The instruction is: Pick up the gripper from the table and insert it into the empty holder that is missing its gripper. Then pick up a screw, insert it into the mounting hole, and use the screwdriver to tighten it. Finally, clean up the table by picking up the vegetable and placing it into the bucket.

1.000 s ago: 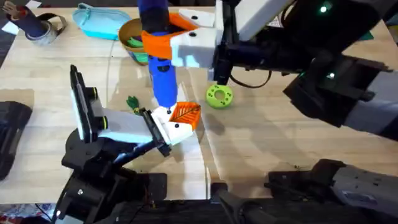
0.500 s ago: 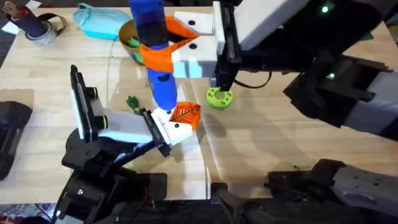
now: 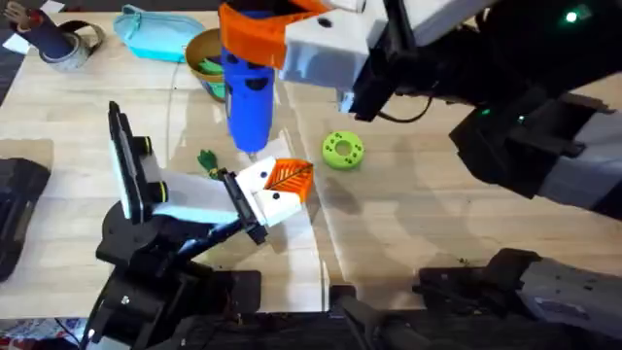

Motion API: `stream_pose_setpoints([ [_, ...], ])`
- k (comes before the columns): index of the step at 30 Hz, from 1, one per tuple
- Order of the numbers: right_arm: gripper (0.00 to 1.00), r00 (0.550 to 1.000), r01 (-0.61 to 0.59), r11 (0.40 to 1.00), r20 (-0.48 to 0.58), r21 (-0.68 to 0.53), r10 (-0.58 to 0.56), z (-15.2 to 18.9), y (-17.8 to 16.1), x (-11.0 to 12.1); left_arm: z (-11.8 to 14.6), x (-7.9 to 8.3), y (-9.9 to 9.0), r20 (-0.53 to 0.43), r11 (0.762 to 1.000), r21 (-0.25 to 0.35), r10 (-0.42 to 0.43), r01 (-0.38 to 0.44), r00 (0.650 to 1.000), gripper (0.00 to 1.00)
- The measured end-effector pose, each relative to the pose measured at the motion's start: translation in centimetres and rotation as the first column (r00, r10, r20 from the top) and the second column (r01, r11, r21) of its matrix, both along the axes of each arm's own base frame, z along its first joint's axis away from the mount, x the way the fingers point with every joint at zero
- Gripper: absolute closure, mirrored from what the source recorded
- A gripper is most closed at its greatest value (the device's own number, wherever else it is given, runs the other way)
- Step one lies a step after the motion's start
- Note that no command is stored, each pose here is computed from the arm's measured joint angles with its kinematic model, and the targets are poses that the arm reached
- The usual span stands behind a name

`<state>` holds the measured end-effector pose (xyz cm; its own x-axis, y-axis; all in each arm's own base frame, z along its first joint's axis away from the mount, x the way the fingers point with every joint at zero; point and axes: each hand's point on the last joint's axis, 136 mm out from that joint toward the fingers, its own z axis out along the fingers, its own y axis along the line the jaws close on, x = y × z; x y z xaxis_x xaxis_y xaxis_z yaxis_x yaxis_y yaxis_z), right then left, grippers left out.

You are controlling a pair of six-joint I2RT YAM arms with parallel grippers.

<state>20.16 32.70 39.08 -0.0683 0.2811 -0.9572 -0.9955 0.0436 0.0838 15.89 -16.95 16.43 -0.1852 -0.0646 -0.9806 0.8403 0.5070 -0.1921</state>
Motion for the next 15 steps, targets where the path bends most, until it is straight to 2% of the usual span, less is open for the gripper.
stream_pose_setpoints([
  [7,0.955,0.998,0.033,0.999,-0.058,-0.038,-0.035,-1.2,-0.2,1.3,0.0,0.0,0.0,0.000,1.000,0.000,0.000,0.000,1.000,0.986],
  [15,0.955,0.958,0.232,0.964,-0.140,-0.127,-0.249,-3.8,-4.7,8.0,0.0,0.0,0.0,0.000,1.000,0.000,0.000,0.000,1.000,0.986],
])
